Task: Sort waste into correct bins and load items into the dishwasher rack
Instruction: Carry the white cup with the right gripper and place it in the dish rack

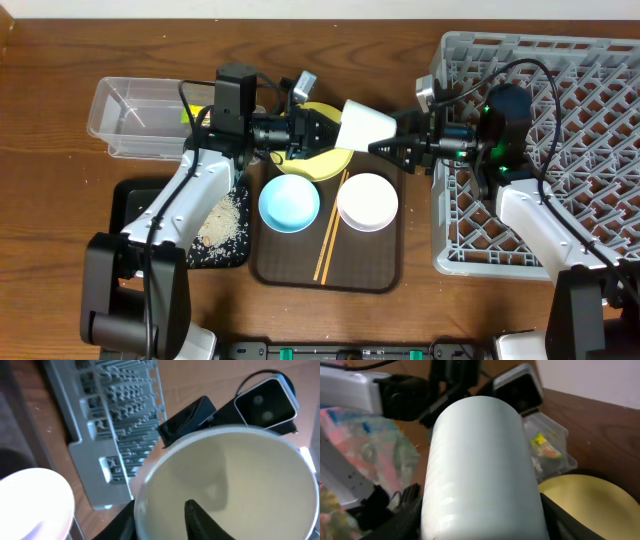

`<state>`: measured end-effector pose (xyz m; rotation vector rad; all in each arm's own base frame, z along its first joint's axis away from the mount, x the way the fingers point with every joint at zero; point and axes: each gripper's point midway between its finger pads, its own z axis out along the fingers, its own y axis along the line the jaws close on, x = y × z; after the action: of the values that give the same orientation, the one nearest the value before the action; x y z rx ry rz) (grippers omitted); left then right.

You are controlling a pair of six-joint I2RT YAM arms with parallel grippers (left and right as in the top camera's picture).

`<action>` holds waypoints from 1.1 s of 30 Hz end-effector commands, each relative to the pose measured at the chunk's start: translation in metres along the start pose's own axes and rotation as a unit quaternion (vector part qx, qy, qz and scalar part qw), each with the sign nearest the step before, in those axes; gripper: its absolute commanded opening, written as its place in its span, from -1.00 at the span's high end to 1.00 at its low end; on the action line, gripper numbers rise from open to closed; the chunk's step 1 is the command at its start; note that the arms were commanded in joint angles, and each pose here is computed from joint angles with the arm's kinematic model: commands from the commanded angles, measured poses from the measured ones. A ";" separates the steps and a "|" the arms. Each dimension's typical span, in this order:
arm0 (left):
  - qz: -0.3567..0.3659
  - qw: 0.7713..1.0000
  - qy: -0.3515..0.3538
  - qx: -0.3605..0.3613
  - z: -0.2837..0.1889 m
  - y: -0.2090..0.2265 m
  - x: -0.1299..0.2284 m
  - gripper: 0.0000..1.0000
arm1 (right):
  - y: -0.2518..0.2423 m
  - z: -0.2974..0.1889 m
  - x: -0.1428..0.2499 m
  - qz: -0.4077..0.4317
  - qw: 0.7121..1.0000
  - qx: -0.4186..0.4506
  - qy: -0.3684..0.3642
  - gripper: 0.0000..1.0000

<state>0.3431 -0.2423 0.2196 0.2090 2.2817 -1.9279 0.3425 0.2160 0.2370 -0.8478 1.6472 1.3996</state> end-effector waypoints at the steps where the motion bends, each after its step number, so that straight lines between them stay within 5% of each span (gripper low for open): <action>1: 0.018 0.998 -0.041 -0.042 -0.009 0.015 -0.015 0.24 | -0.024 -0.013 -0.010 0.013 0.998 0.054 -0.020 -0.08; 4: 0.010 0.992 -0.078 -0.101 -0.026 0.041 -0.025 0.16 | -0.041 -0.029 -0.015 0.016 0.995 0.096 -0.035 -0.12; 8: -0.010 0.980 -0.113 -0.161 -0.051 0.069 -0.032 0.13 | -0.062 -0.056 -0.030 0.029 0.987 0.145 -0.062 0.06; 14: -0.011 0.977 -0.133 -0.165 -0.068 0.068 -0.038 0.13 | -0.082 -0.095 -0.070 0.005 0.970 0.217 -0.107 0.22; 23: -0.009 0.977 -0.134 -0.165 -0.068 0.067 -0.038 0.13 | -0.109 -0.139 -0.131 -0.032 0.917 0.363 -0.162 0.18; 33: -0.009 0.975 -0.139 -0.173 -0.070 0.069 -0.039 0.13 | -0.135 -0.188 -0.132 -0.006 0.842 0.535 -0.075 0.17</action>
<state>0.3914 -0.1646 0.1643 -0.1529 2.4001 -1.4692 0.4868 0.0362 0.2786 -0.0668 1.9472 0.5494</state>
